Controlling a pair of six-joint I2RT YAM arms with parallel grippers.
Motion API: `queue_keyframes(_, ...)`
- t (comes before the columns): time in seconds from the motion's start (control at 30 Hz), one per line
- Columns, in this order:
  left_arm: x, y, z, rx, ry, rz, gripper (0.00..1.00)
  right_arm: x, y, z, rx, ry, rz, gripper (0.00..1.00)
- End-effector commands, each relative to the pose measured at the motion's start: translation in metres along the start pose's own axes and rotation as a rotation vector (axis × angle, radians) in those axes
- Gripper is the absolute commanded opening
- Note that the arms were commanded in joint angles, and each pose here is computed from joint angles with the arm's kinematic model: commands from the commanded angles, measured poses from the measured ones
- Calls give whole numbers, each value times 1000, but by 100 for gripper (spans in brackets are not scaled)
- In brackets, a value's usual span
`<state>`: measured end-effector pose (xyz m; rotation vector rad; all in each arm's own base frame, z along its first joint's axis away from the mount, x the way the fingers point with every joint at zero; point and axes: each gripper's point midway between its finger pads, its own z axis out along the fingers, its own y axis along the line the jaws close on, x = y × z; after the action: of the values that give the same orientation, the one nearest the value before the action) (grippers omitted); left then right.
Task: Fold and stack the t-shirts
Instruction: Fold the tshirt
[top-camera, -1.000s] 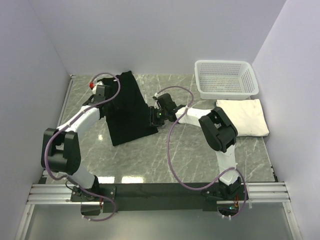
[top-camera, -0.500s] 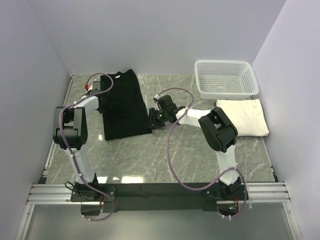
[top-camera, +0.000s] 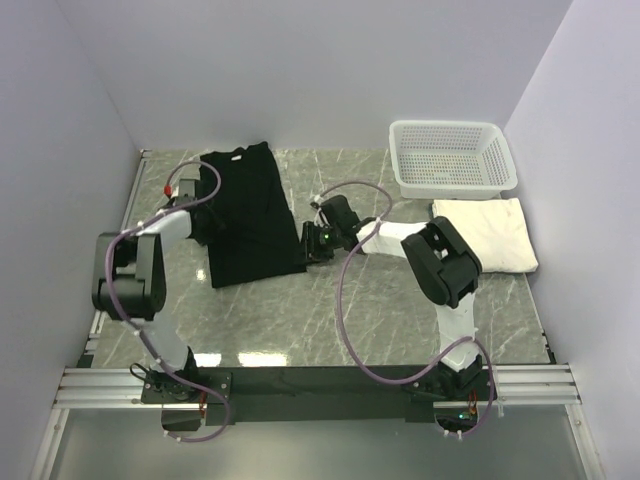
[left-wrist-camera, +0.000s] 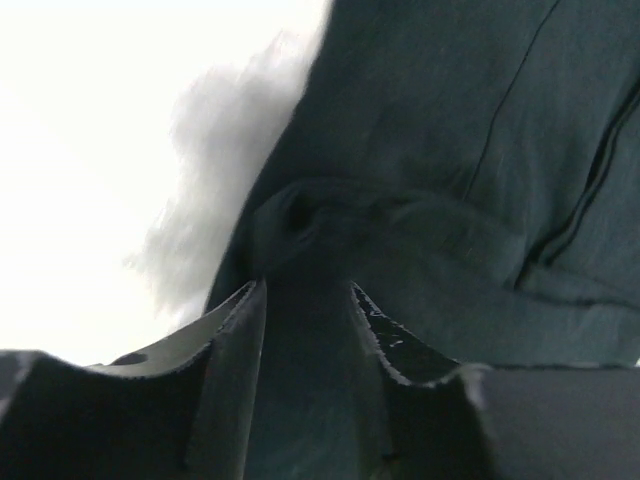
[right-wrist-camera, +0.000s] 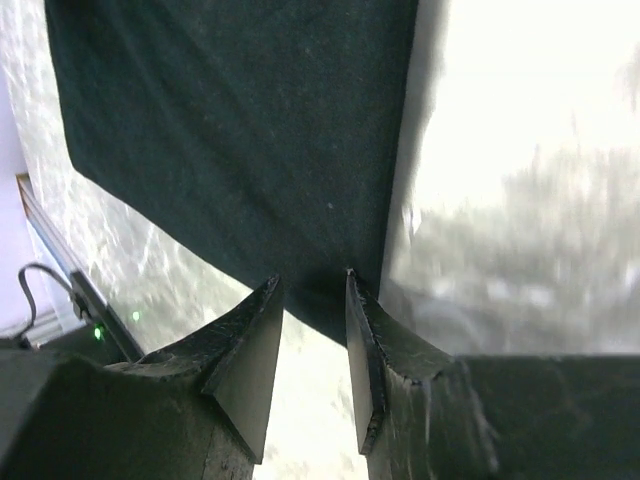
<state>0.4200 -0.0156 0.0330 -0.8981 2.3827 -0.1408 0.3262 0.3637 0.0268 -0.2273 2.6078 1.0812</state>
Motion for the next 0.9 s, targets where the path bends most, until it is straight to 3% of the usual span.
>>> queue_keyframes(0.0,7,2,-35,42,-2,-49,43,62,-43,-20,161,171,75,40)
queue_keyframes(0.23,40,22,-95,92,-15,-95,56,109,-49,-57,194,264,105,39)
queue_keyframes(0.37,88,30,-112,92,44,-64,62,141,-55,-76,198,326,128,39)
queue_keyframes(0.5,137,21,-133,160,115,-9,64,141,-42,-90,133,301,81,38)
queue_keyframes(0.7,170,15,-155,258,169,27,54,102,20,-106,-135,141,-49,36)
queue_keyframes(0.87,185,13,-163,329,209,40,27,94,72,-103,-369,140,-153,29)
